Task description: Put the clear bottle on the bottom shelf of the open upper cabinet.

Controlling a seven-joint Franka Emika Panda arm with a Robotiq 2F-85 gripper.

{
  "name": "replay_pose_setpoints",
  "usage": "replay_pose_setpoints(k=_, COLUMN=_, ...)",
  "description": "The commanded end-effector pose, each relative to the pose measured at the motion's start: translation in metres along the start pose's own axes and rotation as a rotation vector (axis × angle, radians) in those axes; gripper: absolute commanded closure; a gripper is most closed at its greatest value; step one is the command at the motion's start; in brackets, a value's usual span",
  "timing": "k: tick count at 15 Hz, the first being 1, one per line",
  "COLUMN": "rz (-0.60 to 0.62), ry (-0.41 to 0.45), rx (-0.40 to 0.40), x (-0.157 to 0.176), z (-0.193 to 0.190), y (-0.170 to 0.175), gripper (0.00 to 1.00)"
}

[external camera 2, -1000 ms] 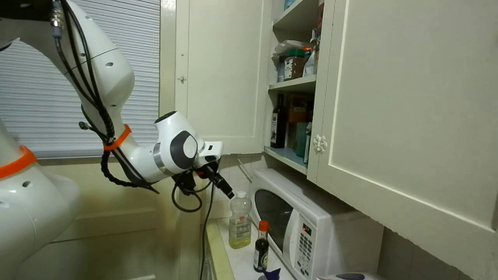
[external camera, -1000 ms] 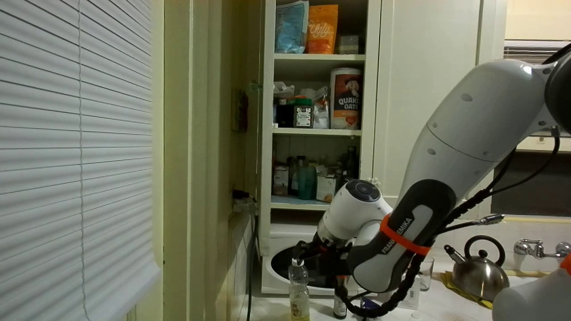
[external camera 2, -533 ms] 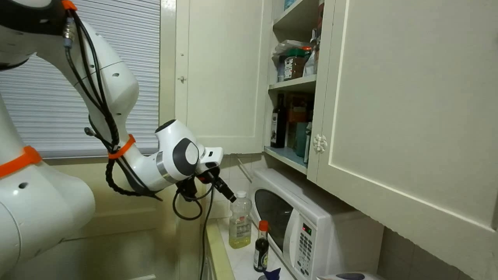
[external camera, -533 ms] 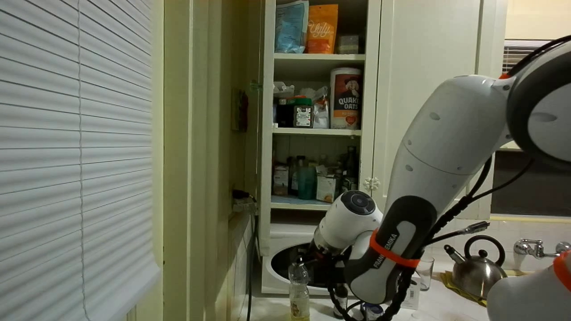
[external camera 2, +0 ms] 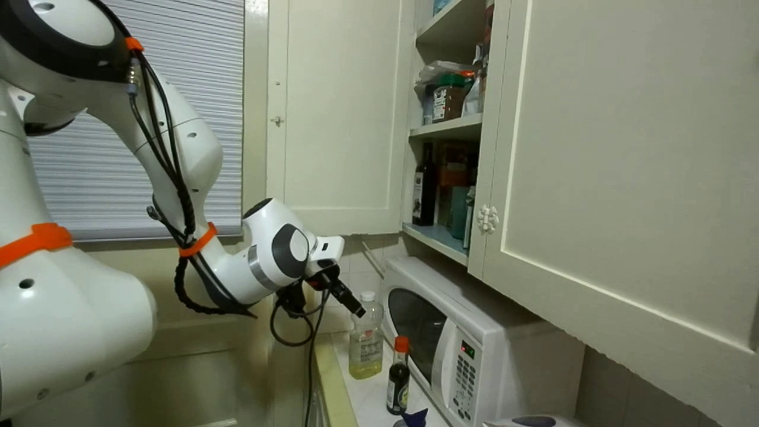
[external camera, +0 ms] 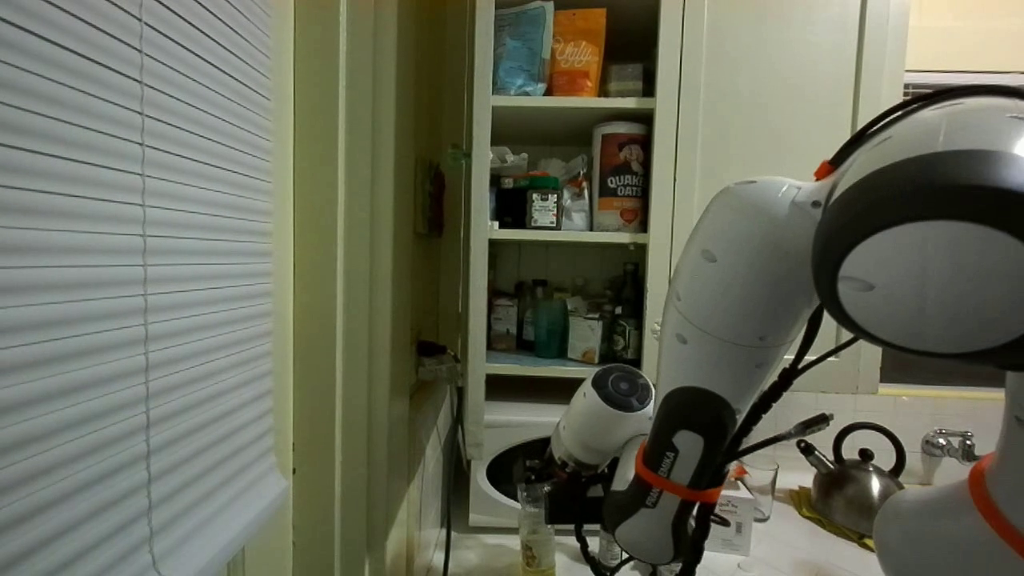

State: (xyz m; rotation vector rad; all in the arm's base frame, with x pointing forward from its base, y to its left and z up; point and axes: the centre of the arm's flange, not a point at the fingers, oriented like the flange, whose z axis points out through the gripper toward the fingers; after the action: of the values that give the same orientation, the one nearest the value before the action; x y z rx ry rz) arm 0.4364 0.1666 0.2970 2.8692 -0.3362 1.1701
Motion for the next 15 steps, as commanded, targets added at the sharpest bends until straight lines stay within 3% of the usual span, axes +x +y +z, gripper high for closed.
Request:
replay_pose_setpoints(k=1, rz=0.036, ry=0.04, rx=-0.026, x=-0.016, z=0.041, y=-0.013, gripper=0.0)
replay_pose_setpoints(k=5, rz=0.06, ry=0.066, rx=-0.042, x=-0.023, z=0.057, y=-0.024, gripper=0.0)
replay_pose_setpoints(k=8, rz=0.058, ry=0.083, rx=-0.054, x=-0.026, z=0.067, y=-0.029, gripper=0.06)
replay_pose_setpoints(k=9, rz=0.051, ry=0.094, rx=-0.061, x=-0.027, z=0.07, y=-0.03, gripper=0.28)
replay_pose_setpoints(k=10, rz=0.042, ry=0.102, rx=-0.066, x=-0.027, z=0.073, y=-0.031, gripper=0.28)
replay_pose_setpoints(k=13, rz=0.027, ry=0.119, rx=-0.075, x=-0.027, z=0.077, y=-0.031, gripper=0.53)
replay_pose_setpoints(k=15, rz=0.021, ry=0.128, rx=-0.074, x=-0.022, z=0.075, y=-0.033, gripper=0.57)
